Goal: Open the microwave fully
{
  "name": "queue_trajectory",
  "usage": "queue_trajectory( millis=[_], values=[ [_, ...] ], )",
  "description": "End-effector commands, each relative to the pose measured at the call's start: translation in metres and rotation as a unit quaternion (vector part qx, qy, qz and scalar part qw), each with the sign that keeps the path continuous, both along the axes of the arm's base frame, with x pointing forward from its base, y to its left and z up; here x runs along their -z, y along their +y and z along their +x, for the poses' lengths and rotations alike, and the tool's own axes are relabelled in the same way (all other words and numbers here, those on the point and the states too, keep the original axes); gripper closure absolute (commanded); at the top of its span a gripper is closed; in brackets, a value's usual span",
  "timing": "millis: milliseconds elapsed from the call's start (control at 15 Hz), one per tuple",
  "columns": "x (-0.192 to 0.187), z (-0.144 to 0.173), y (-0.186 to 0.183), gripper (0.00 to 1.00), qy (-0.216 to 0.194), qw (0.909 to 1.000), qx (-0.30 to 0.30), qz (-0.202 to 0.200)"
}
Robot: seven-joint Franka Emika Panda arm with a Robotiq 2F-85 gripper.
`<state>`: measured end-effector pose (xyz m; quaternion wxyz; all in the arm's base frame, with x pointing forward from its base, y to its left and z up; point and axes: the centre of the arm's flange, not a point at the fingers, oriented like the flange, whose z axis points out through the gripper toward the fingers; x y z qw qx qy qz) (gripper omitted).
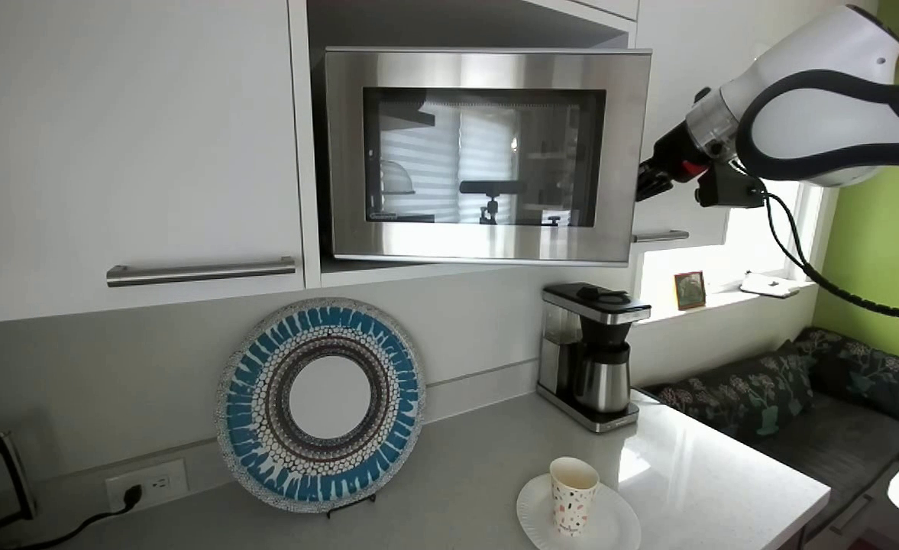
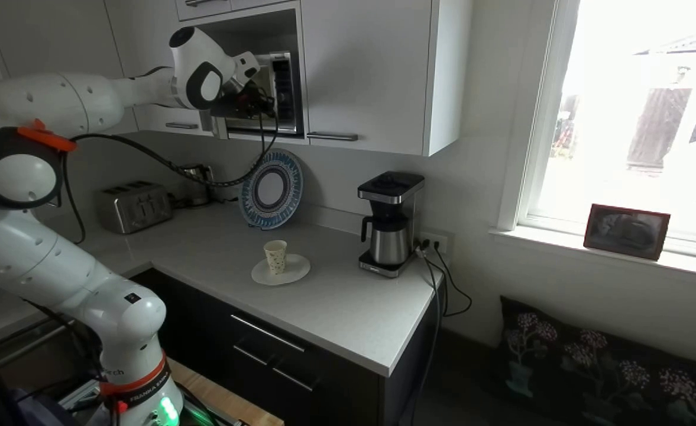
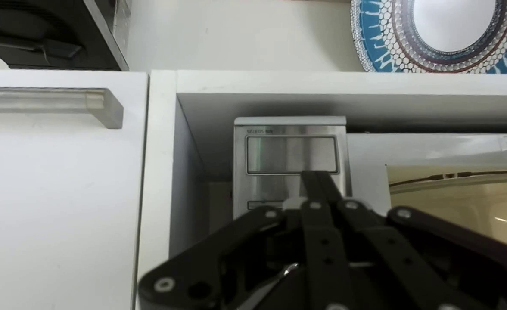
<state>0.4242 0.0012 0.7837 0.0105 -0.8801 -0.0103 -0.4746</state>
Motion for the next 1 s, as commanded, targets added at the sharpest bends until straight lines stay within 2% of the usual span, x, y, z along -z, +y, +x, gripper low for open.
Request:
queue_trajectory(
  millis=[0, 133, 533, 933],
  values=[
    [0.0, 0.0, 0.0, 0.99, 0.0, 1.0, 0.0, 0.0],
    [0.0, 0.0, 0.0, 1.0, 0.0, 1.0, 0.0, 0.0],
    [0.002, 0.006, 0.006, 1.0, -0.036, 0.9992, 0.015, 0.007],
    [0.01, 0.015, 0.009, 1.0, -0.042, 0.9983, 0.033, 0.023]
  ],
)
